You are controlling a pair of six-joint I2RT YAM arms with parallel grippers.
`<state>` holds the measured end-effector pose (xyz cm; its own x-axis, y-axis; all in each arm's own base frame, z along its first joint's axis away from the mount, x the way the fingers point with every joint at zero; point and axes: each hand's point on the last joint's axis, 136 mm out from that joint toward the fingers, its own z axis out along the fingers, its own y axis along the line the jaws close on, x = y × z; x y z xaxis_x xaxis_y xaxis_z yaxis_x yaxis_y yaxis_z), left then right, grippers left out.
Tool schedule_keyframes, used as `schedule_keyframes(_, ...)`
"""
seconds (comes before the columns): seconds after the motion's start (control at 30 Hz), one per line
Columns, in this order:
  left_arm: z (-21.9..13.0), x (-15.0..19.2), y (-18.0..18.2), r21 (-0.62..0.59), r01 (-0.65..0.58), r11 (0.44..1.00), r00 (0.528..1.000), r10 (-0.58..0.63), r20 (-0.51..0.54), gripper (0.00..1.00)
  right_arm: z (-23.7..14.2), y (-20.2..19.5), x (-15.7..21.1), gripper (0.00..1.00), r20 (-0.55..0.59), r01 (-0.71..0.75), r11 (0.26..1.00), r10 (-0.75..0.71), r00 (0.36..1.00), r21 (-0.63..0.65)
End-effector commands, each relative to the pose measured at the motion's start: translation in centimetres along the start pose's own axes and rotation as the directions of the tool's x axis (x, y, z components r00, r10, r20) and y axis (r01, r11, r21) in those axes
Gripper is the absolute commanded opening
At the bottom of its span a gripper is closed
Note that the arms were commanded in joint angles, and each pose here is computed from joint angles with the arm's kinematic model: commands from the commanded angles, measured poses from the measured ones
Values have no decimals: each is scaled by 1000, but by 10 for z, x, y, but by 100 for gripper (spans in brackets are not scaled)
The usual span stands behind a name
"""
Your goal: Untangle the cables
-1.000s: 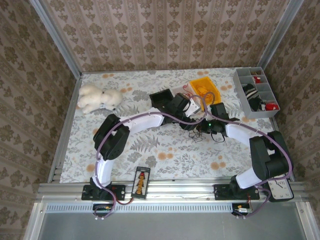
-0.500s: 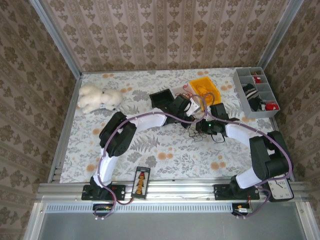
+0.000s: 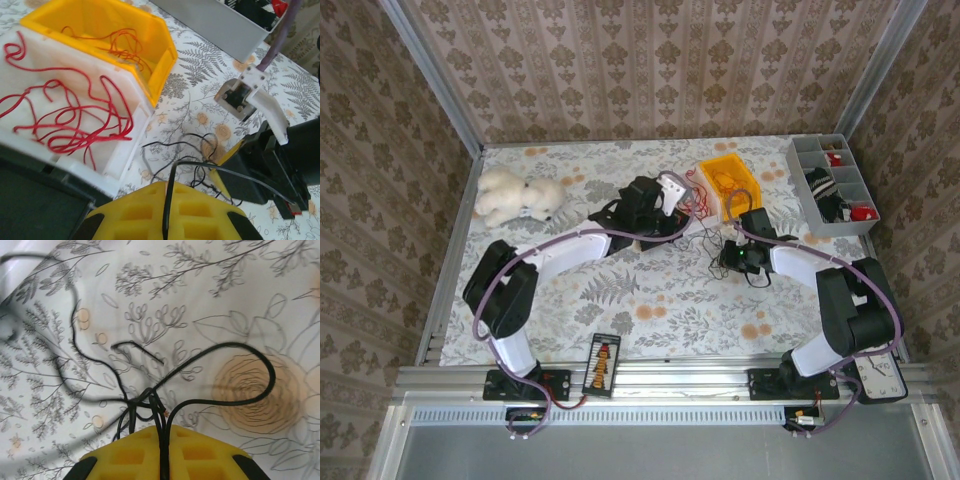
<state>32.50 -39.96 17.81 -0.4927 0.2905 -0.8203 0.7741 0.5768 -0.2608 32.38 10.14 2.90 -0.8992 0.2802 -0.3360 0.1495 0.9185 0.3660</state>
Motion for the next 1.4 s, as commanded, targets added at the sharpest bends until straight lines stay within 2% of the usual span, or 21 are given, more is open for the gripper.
schedule_keyframes(0.0,-27,-24,12,-67,62,996,992,-54,114,0,-4,-16,-4,9,12,-64,995,63,998,77)
schedule_keyframes(0.13,-66,-46,37,-131,156,979,957,-117,264,0,-7,-33,-3,7,31,-140,983,138,990,119)
schedule_keyframes(0.3,-117,-64,73,-206,263,942,902,-164,400,0,-9,-53,-1,6,54,-248,958,243,969,147)
schedule_keyframes(0.43,-157,-75,98,-235,340,911,850,-190,492,0,-11,-64,0,12,77,-316,936,307,949,157)
schedule_keyframes(0.5,-168,-78,107,-246,357,901,837,-191,513,0,-12,-68,1,15,81,-332,929,323,943,164)
schedule_keyframes(0.73,-174,-85,110,-274,324,905,851,-153,503,0,-12,-73,1,35,90,-363,915,352,932,175)
schedule_keyframes(0.87,-178,-89,117,-283,354,891,833,-163,529,0,-13,-77,3,37,103,-382,905,368,924,189)
schedule_keyframes(1.03,-195,-83,140,-373,445,814,792,-164,588,0,-16,-86,5,33,129,-416,885,397,909,208)
schedule_keyframes(1.2,-198,-77,148,-390,495,776,770,-185,610,0,-17,-95,8,11,159,-464,860,438,885,213)
schedule_keyframes(1.27,-207,-68,158,-434,546,717,753,-193,628,0,-19,-100,9,10,176,-486,846,456,872,217)
schedule_keyframes(1.37,-235,-48,180,-546,627,556,732,-179,658,0,-25,-108,9,15,203,-508,831,470,859,227)
